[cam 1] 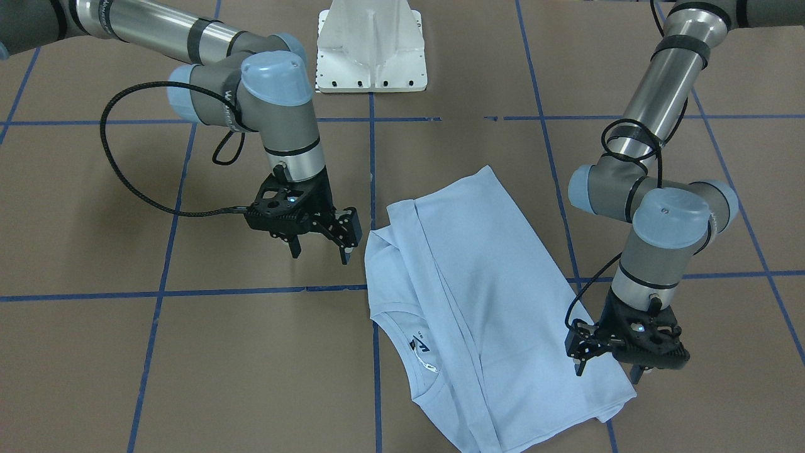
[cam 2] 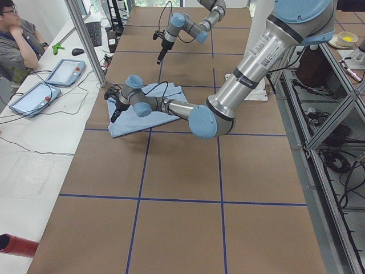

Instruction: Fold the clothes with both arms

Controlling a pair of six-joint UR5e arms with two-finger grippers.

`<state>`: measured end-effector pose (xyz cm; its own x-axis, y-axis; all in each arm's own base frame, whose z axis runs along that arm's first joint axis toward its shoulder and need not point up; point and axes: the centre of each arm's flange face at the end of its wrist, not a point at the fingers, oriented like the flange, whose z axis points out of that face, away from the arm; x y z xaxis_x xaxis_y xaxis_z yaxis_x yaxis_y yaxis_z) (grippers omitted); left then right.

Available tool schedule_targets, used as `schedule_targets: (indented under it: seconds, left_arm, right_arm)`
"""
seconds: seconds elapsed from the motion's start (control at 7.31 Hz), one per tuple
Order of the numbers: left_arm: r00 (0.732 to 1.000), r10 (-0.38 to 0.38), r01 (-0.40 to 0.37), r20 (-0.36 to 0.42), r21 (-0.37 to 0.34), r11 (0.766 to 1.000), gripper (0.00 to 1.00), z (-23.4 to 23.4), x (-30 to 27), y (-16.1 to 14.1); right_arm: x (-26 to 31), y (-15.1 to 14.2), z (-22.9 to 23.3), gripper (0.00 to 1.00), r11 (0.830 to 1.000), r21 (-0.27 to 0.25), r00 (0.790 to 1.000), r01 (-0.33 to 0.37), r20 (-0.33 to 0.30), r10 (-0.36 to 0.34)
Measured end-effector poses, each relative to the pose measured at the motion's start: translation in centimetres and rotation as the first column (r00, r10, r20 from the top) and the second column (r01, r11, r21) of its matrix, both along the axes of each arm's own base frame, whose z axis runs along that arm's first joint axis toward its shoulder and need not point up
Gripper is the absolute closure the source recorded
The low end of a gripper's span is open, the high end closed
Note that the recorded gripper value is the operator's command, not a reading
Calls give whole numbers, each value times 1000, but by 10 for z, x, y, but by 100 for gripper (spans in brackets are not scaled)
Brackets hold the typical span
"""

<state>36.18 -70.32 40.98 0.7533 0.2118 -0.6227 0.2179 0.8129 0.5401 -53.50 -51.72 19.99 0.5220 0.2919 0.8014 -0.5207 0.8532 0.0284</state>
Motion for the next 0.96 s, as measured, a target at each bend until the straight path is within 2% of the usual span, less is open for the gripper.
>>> schedule_targets:
  seconds: [0.14, 0.41, 0.68, 0.96]
  left_arm:
    - [1000, 3, -3, -14, 8, 1000, 0, -2, -5, 8]
    - [1000, 5, -4, -24, 15, 1000, 0, -4, -8, 13]
    - [1000, 6, -6, -24, 15, 1000, 0, -3, -7, 14]
    - [1000, 8, -8, -24, 15, 1000, 0, -3, -6, 15]
  right_arm:
    - [-27, 7, -8, 23, 998, -57, 999, -33, 23, 35]
    - [-68, 25, -11, 26, 988, -130, 996, -85, 30, 90]
    - [-102, 35, -7, 37, 979, -165, 993, -117, 6, 120]
    - [-118, 47, 1, 38, 978, -174, 993, -117, -17, 116]
